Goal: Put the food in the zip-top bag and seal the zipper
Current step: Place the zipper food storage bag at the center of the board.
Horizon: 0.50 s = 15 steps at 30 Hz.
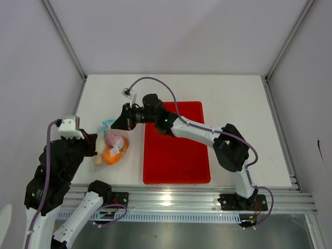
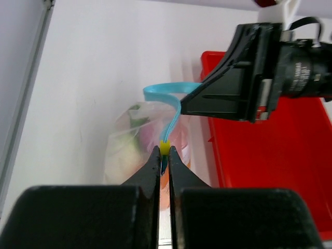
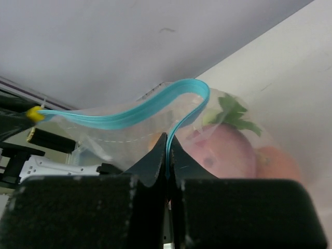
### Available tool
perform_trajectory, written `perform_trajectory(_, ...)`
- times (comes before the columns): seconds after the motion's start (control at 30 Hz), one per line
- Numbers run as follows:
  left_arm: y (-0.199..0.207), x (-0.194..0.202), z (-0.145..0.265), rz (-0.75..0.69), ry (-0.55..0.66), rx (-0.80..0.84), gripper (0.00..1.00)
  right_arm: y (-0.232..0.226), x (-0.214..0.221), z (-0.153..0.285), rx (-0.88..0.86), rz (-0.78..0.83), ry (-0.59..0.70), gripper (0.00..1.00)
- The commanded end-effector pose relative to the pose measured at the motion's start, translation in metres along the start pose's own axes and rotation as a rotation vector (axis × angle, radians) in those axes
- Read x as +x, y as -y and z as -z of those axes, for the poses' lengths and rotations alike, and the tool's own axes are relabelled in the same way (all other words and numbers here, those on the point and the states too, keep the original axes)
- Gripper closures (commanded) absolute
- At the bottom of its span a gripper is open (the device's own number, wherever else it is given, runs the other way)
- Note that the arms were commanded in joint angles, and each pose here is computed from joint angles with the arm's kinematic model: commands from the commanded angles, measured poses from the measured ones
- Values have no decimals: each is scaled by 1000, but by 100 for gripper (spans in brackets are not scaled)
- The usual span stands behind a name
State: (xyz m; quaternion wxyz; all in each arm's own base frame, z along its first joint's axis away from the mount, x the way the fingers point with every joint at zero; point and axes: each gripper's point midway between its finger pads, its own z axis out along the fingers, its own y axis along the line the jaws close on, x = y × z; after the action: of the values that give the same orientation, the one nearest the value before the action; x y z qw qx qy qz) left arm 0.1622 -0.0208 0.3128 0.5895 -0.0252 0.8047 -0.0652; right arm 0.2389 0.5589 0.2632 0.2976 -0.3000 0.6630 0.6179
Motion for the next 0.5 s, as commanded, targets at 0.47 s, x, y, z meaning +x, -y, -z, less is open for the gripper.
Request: perform_trajectory(0.47, 129, -56, 10, 39, 94, 681, 99, -55, -144, 158, 348, 324, 372, 100)
